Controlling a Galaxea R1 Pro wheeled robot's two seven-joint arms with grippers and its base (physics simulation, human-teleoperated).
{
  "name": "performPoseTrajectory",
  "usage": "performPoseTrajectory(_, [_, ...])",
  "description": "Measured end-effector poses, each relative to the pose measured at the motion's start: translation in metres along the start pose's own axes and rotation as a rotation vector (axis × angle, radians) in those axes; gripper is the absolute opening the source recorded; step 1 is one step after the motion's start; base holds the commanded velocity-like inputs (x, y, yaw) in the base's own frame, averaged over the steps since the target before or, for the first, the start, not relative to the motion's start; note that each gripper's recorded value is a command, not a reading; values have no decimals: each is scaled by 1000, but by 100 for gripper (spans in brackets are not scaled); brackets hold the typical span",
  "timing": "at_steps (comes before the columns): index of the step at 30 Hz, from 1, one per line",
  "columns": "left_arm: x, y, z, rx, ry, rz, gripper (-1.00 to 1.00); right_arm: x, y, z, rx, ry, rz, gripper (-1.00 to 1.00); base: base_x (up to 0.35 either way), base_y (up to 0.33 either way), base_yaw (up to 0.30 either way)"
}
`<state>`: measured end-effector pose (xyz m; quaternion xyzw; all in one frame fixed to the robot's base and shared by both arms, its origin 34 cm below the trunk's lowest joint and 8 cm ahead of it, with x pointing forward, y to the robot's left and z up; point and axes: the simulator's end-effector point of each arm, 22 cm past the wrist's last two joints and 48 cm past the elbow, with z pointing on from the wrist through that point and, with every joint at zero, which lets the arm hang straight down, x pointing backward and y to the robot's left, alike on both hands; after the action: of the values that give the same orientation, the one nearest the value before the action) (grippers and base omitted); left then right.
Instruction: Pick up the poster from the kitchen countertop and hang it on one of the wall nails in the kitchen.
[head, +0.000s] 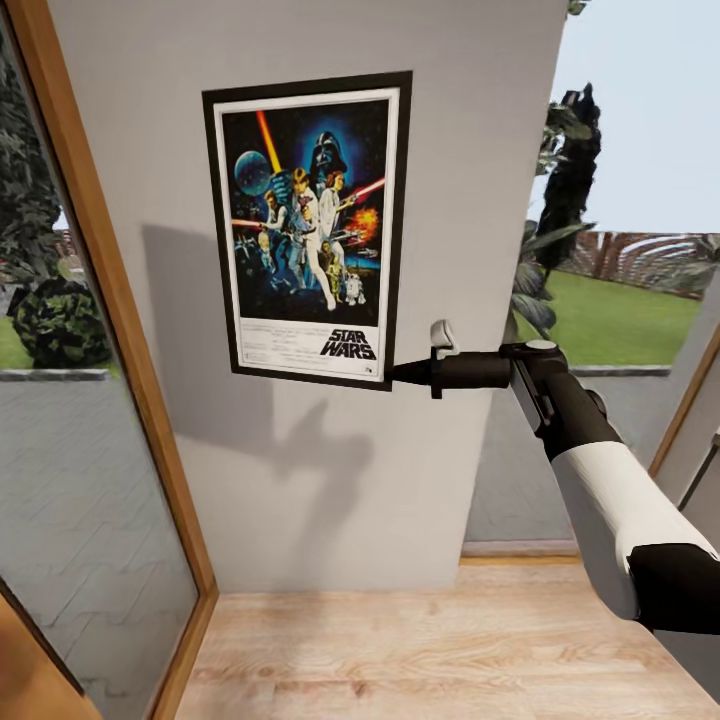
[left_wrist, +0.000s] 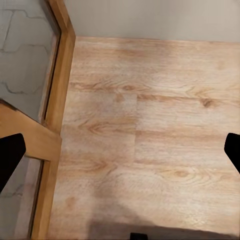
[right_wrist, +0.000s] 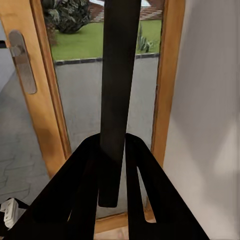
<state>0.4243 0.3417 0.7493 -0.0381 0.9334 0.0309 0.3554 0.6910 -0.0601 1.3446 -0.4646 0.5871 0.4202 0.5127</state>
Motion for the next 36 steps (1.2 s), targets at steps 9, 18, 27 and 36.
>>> performPoseTrajectory(9, [0, 0, 0, 0, 0, 0, 100, 0, 0, 0, -1, -1, -1, -100, 20, 9, 0])
performPoseTrajectory(18, [0, 1, 0, -1, -1, -1, 100, -1, 1, 1, -2, -2, -1, -100, 40, 1, 0])
performPoseTrajectory(27, [-1, 1, 0, -1, -3, -1, 100, -1, 2, 1, -9, -2, -7, -100, 3, 0, 0])
performPoseTrajectory(36, [-2, 1, 0, -1, -4, -1, 100, -1, 3, 1, -11, -2, -8, -100, 0, 0, 0])
